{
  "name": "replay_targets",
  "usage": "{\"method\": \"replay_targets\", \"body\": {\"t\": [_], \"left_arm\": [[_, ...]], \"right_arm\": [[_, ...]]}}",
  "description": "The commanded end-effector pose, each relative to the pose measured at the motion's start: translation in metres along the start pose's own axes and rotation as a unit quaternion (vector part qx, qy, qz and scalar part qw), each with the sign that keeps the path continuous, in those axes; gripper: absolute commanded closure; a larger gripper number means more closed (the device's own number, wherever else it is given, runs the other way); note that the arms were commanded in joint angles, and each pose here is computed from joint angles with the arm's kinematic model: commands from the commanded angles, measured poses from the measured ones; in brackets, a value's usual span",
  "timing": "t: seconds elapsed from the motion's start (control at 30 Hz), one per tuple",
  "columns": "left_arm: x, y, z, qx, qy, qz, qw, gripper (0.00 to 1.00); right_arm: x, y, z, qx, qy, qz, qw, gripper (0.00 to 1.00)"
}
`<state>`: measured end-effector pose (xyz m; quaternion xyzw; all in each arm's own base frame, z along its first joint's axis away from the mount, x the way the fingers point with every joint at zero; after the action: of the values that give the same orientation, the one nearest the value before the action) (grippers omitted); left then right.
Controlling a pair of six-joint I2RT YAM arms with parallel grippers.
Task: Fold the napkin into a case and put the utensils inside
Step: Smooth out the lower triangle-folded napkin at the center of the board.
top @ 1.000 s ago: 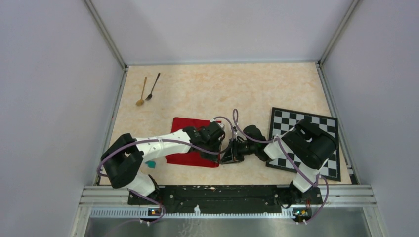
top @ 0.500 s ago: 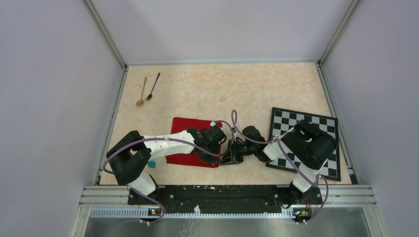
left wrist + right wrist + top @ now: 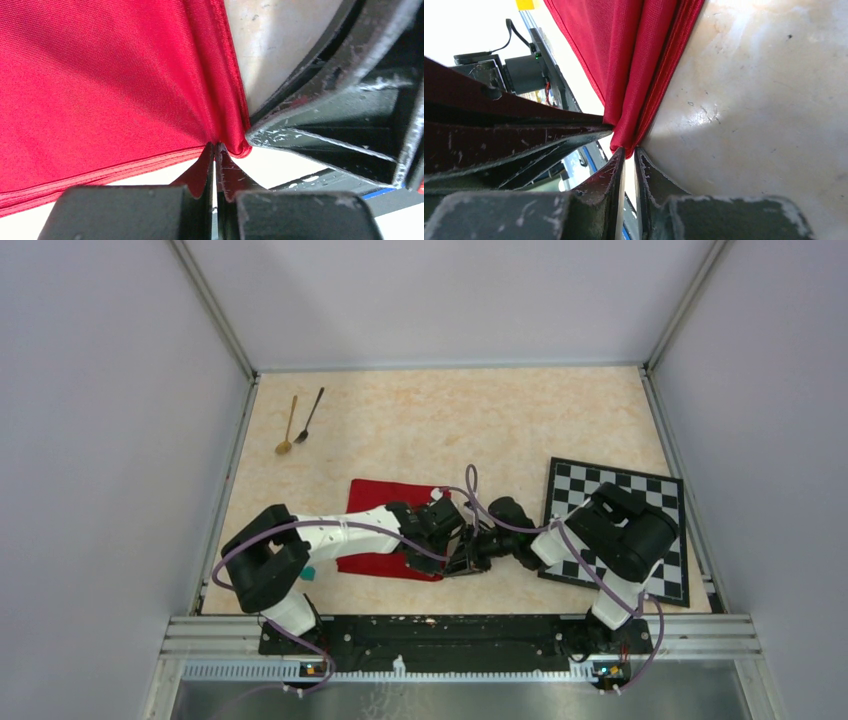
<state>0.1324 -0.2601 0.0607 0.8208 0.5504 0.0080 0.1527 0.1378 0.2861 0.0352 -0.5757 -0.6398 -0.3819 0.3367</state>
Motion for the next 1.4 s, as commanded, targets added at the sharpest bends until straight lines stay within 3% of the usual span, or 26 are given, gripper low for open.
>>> {"method": "replay_targets", "body": {"t": [0.0,0.87,1.07,1.17,1.2,1.27,1.37], "left_arm": [[-0.012,0.008,-0.014,-0.014,-0.002,0.003,1.000,0.98],[-0.033,0.011,-0.023,-0.019,-0.014,0.009,1.000,0.94],[-0.036,0.002,-0.010,0.007,-0.021,0.015,1.000,0.94],[-0.036,-0.001,-0.009,0.008,-0.024,0.015,1.000,0.86],[-0.037,0.000,-0.011,0.006,-0.027,0.015,1.000,0.80],[-0.039,0.003,-0.019,-0.007,-0.036,0.013,0.999,0.60],[-0.041,0.011,-0.041,-0.042,-0.056,0.013,0.997,0.49]], "right_arm": [[-0.006,-0.002,0.006,-0.003,-0.010,-0.007,1.000,0.89],[-0.010,-0.003,0.008,-0.002,-0.006,0.001,1.000,0.92],[-0.013,-0.004,0.006,-0.008,-0.015,0.006,1.000,0.91],[-0.017,-0.003,0.002,-0.020,-0.034,0.010,0.999,0.87],[-0.019,-0.003,-0.001,-0.024,-0.040,0.013,0.999,0.86],[-0.021,-0.004,-0.007,-0.029,-0.045,0.016,0.998,0.82],[-0.023,-0.006,-0.015,-0.035,-0.051,0.020,0.998,0.74]]}}
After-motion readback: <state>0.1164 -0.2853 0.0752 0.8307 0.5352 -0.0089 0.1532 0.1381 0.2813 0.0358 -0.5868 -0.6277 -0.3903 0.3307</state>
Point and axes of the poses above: each gripper's point midway between its finger pads, its own z axis out along the fingers, its own x axis along the line the jaws close on, y = z × x, the point moved 4 cm from there along -z, back along the fingers, and after that the axes turned 3 degrees about z, right-handed, at the moved point
